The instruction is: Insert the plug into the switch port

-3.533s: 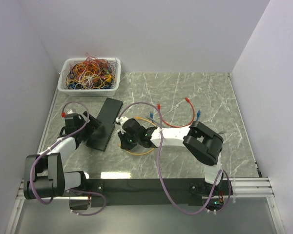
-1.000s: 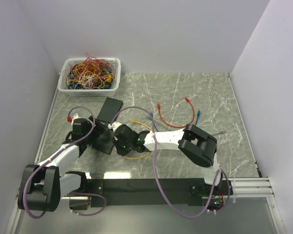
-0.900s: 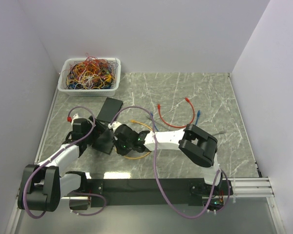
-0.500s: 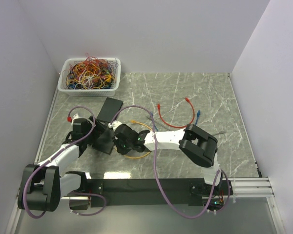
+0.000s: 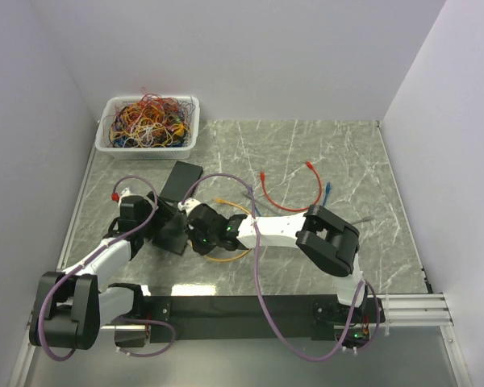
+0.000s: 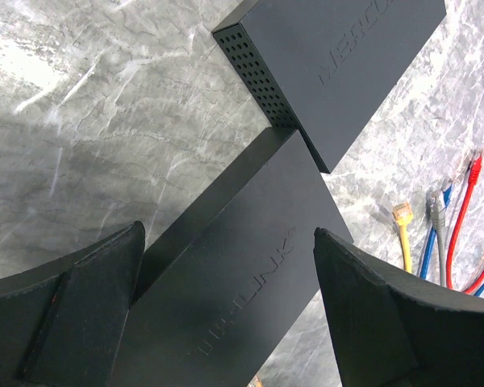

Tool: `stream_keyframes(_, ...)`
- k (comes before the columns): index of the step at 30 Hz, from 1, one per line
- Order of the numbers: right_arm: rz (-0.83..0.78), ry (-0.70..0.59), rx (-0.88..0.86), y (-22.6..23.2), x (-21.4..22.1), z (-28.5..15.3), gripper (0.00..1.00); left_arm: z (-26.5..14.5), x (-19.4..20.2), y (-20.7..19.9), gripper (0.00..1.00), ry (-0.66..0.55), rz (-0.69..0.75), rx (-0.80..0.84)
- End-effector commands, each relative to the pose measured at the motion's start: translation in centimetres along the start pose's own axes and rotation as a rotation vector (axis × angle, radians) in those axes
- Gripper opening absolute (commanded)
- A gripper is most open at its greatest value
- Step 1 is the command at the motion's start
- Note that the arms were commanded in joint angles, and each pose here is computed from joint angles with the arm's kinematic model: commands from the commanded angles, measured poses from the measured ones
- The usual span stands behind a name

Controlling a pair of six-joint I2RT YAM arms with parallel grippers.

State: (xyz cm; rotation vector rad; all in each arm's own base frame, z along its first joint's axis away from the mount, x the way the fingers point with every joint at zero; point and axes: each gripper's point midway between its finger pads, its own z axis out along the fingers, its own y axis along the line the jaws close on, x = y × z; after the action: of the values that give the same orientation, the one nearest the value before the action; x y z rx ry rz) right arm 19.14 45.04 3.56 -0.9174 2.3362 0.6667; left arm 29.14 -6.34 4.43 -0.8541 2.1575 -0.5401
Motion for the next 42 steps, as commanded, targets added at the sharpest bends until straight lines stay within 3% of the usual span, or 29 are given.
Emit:
stream_keyframes(1,0.001,-0.083,-0.054,2.1,-3.1,-0.5,0.00,0.0,0.3,-0.8,0.91,0.010,0.012,0.042)
stream_keyframes(17,-0.003,-0.051,-0.037,2.0,-2.2,0.4,0.00,0.0,0.4,-0.9,0.91,0.011,0.014,0.044)
stream_keyframes(42,-0.100,-0.227,-0.067,1.7,-4.0,-0.3,0.00,0.0,1.7,-2.3,0.90,0.057,0.087,0.088)
